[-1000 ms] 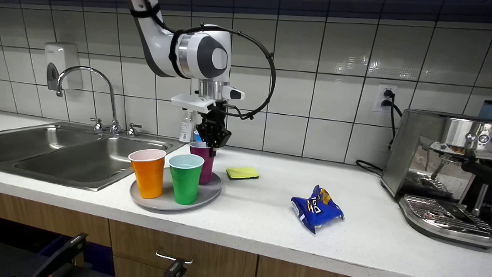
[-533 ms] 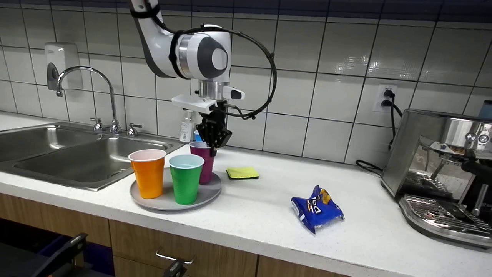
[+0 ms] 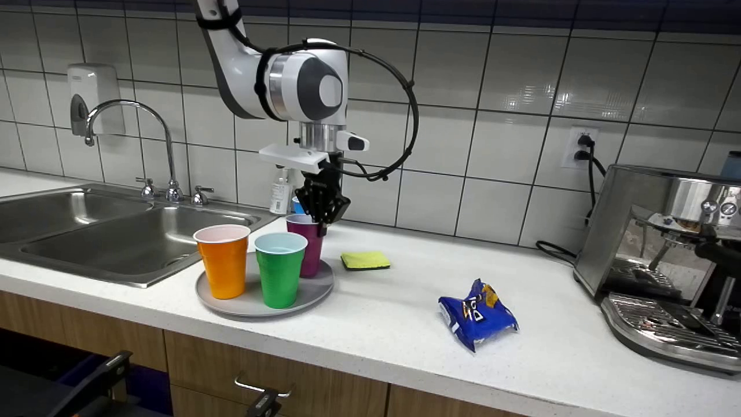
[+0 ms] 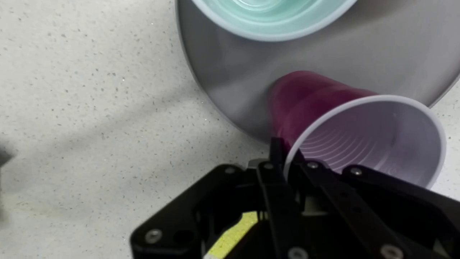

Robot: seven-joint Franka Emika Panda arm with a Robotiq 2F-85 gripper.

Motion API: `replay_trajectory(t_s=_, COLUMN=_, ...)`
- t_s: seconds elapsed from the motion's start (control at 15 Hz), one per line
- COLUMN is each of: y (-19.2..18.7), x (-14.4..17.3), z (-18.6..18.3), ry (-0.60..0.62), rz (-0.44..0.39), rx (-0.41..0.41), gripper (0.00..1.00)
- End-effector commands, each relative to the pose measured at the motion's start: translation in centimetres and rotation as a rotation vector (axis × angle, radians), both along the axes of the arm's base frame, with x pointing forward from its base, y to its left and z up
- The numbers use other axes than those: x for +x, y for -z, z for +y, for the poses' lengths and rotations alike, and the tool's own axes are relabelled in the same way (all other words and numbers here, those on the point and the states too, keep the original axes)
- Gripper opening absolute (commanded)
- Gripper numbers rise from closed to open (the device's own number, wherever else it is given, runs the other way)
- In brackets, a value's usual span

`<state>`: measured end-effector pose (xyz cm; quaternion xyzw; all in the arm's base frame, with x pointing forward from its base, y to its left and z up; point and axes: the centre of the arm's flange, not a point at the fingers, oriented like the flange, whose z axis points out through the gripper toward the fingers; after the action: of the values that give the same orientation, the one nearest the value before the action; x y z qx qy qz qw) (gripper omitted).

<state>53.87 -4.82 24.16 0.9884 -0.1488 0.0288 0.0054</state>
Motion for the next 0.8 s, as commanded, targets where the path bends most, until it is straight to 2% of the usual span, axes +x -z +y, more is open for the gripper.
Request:
replay_trajectory(t_s=0.0, y=0.09, x=-0.17, z=-0.5, ry=-0.038, rz=-0.021, rx=-0.007, gripper=0.01)
replay_trajectory(t_s=0.07, y=0.12, x=-0.23, z=-0.52, ry=-0.047, rz=-0.021, rx=-0.01, gripper=0.3)
replay_trajectory(t_s=0.13, y=0.12, x=-0.24, z=-0.51, ry=-0.052, rz=-0.023, rx=-0.011, gripper=0.31)
replay_trajectory(t_s=0.27, y=0.06, x=-0.18, z=-0.5, ry=-0.057, rz=-0.025, rx=-0.01, gripper=0.44)
replay_trajectory(t_s=0.73, y=-0.82, x=-0.2, z=-0.69, ry=-0.077, rz=-0.029, rx=0.0, gripper=0.96)
